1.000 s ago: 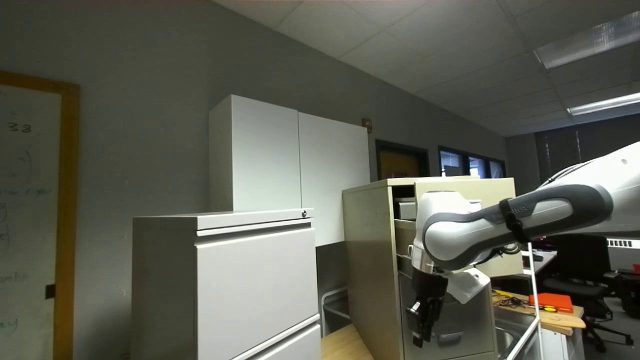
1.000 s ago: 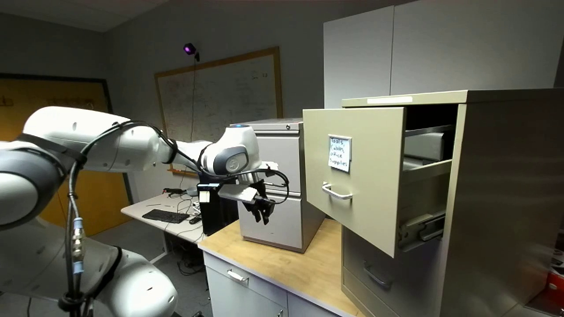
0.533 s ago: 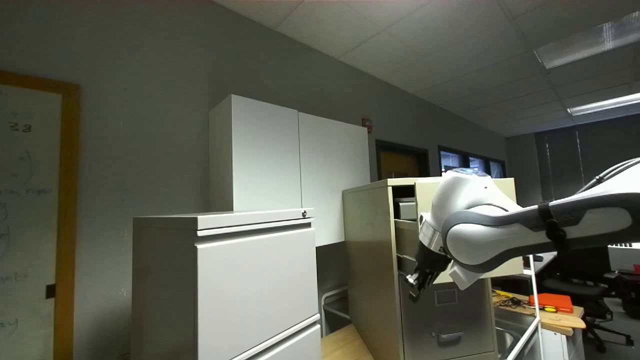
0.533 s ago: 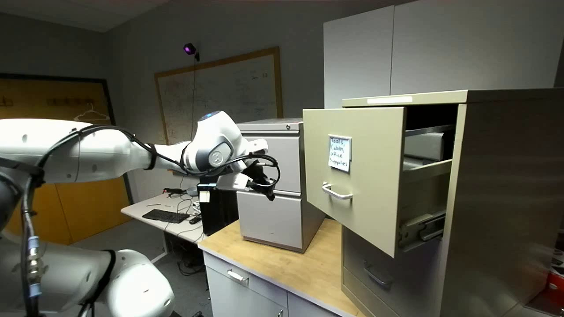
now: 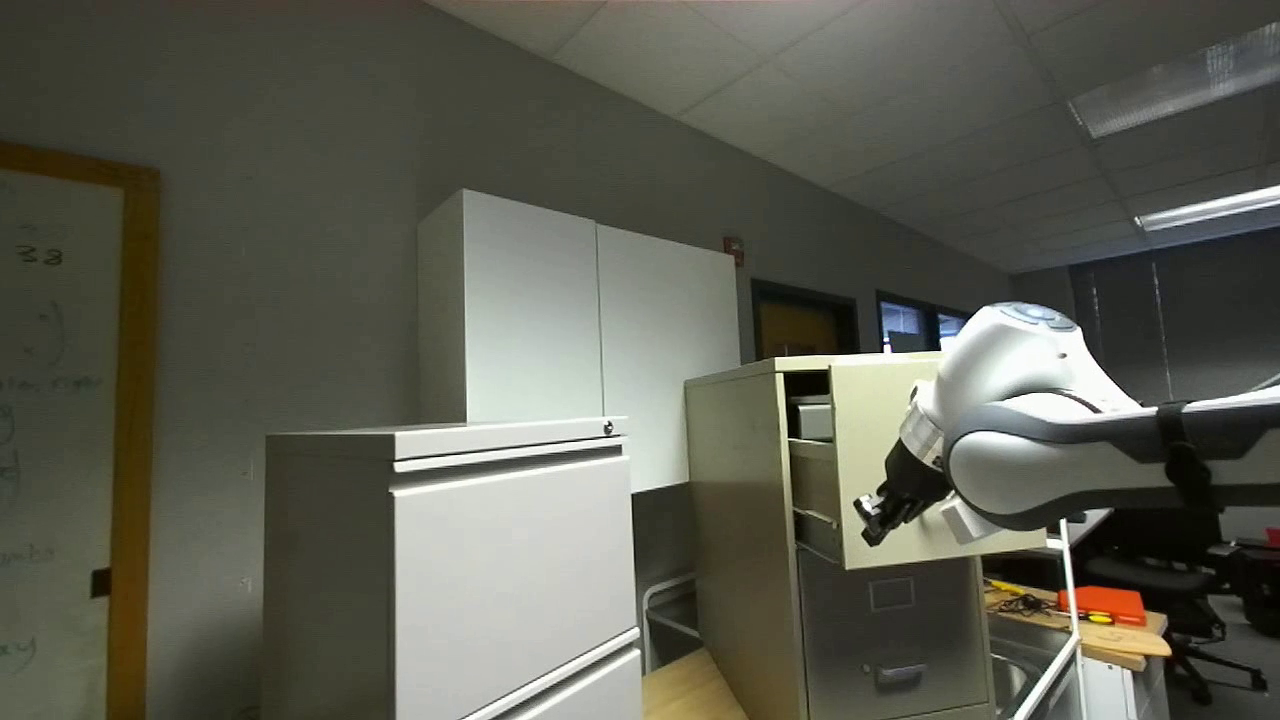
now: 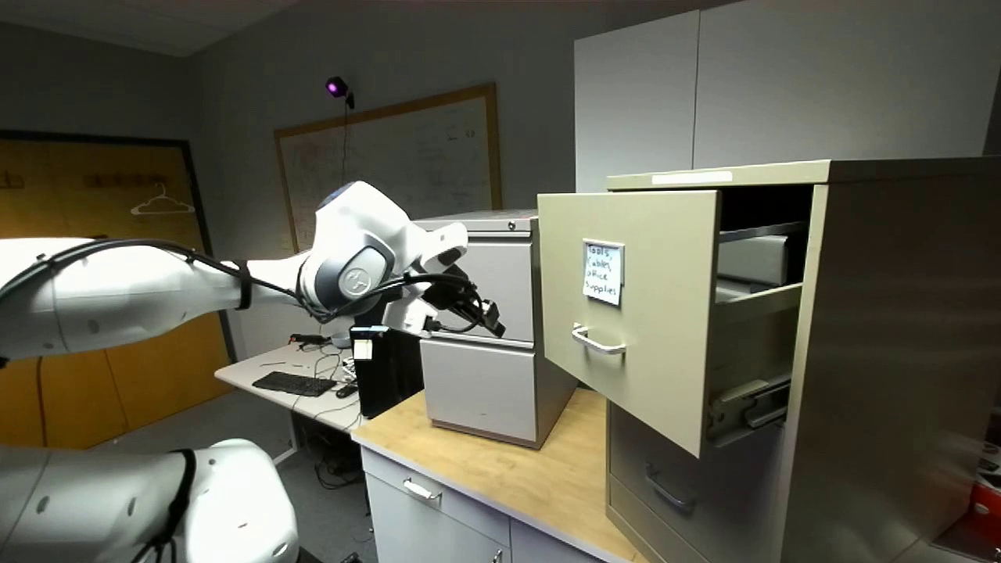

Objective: Close the top drawer

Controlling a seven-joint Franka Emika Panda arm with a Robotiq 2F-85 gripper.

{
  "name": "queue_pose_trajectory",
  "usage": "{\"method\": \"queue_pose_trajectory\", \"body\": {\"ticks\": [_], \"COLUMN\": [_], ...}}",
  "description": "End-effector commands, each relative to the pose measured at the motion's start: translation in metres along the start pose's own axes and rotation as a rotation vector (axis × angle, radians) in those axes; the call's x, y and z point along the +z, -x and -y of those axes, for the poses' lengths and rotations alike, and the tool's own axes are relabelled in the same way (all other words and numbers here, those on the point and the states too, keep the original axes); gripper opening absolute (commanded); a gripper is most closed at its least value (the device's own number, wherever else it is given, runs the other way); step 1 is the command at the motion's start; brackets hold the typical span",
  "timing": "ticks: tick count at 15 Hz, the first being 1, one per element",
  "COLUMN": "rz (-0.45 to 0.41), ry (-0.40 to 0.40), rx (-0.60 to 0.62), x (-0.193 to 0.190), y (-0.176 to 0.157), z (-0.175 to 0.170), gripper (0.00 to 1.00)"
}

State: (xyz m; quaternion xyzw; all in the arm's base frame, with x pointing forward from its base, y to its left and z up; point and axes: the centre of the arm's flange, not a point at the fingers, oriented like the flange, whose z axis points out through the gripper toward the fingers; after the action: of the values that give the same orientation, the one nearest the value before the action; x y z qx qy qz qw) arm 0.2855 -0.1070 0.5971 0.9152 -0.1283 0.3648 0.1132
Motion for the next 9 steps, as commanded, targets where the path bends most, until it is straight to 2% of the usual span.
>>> {"method": "queue_pose_trajectory", "body": {"ticks": [1, 9], "rz": [-0.076, -0.255], "ry": [0.018, 0.028], "rx": [0.082, 0.118], "x": [-0.022, -0.035], "y": [0.011, -0.024], "z": [-0.025, -0.056], "gripper": [0.0, 0.0]}}
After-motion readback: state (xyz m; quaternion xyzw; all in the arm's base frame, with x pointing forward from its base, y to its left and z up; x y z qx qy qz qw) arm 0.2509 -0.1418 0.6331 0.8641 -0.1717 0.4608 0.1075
